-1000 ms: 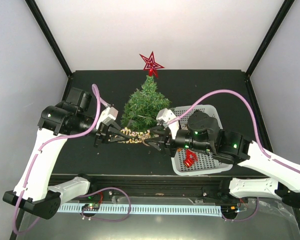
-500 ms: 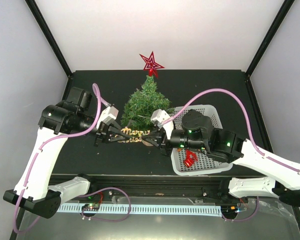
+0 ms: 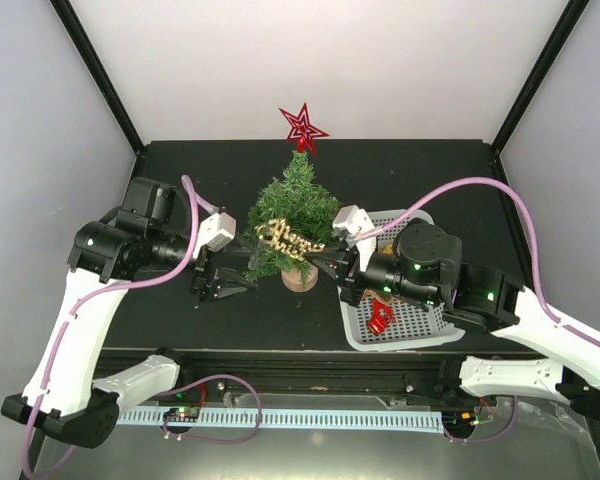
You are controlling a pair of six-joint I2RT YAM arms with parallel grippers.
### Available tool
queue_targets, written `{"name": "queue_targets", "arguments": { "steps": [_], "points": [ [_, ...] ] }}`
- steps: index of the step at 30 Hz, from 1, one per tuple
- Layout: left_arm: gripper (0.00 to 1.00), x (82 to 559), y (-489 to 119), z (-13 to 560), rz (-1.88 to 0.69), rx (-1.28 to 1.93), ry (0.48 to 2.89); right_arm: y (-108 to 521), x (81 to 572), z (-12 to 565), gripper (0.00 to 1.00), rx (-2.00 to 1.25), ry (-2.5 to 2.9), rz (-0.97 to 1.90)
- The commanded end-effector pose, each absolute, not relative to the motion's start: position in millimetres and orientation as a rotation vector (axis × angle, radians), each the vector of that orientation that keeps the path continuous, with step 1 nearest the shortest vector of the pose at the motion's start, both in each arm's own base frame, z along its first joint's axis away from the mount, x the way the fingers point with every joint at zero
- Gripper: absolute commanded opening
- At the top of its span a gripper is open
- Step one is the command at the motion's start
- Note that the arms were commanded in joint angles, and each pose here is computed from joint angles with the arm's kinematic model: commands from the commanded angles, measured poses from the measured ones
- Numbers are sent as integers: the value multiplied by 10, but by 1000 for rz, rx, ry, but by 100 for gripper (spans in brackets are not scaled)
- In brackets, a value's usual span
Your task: Decorate the small christmas tree
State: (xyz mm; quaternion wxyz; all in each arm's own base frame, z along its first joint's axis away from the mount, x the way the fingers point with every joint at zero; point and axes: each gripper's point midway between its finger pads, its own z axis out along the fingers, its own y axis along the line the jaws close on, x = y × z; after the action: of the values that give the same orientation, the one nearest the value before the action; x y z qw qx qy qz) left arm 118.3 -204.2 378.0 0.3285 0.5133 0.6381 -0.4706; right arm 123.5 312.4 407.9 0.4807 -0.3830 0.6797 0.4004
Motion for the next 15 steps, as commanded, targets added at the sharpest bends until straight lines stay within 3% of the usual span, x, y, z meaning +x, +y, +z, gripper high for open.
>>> {"name": "queue_targets", "arguments": {
  "steps": [1,15],
  "points": [
    [83,1409,-1946,3709,-1029,1248,1750,2962,1385,4212,1,-843,1633,900],
    [84,1665,-1501,3709,-812,880,1791,2947,1592,4087,1,-788,1684,810]
  ]
}}
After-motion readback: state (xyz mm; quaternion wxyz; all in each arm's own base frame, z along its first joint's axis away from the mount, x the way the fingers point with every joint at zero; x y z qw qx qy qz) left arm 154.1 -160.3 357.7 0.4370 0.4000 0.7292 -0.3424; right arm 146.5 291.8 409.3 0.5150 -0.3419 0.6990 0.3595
